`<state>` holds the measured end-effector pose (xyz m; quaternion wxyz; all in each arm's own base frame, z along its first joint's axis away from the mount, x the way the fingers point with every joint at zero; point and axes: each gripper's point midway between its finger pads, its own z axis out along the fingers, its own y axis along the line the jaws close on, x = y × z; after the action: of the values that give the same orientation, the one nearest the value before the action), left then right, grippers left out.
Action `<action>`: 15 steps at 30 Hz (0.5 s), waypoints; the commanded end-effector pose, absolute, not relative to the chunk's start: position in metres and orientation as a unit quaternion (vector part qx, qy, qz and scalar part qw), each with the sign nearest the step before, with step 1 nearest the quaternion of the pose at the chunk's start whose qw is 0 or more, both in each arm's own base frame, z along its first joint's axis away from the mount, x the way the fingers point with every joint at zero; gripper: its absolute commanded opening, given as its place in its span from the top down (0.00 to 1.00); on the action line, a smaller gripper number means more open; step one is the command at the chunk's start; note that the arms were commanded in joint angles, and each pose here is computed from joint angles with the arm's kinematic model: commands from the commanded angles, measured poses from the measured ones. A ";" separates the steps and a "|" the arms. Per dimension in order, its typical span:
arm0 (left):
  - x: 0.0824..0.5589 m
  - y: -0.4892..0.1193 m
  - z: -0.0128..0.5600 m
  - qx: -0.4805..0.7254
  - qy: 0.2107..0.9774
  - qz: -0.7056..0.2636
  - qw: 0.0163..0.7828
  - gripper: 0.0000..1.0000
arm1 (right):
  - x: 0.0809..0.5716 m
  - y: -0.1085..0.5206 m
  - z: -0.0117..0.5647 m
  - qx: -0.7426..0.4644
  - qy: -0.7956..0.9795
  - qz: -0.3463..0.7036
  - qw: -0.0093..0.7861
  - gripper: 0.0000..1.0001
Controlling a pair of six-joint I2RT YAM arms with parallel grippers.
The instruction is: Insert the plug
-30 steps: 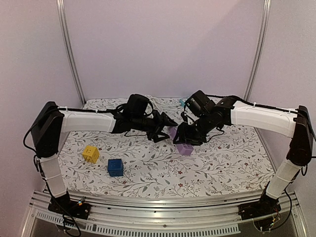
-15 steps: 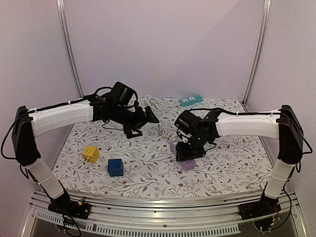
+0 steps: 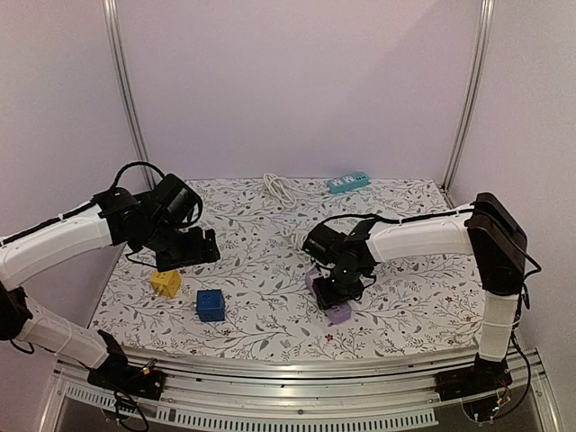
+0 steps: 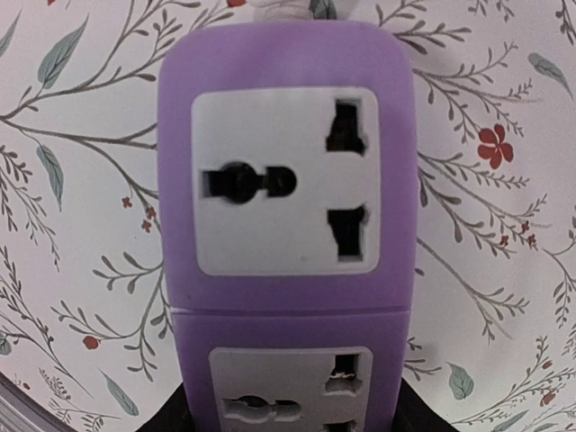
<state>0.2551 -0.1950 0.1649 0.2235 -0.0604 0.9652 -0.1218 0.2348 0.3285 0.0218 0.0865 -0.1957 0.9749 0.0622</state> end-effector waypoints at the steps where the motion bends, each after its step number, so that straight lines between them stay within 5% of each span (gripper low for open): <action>1: 0.235 -0.152 0.163 -0.059 0.966 -0.051 0.246 0.06 | 0.245 0.332 0.004 -0.217 0.972 0.033 0.084 0.61; 15: 0.184 -0.132 0.137 -0.040 0.979 -0.030 0.196 0.07 | 0.266 0.355 0.025 -0.249 0.962 0.054 0.101 0.11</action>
<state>0.1993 -0.1317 0.1481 0.2187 -0.0522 0.9737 -0.0374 0.2641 0.3536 0.0169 0.1058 -0.2357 0.9648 0.0497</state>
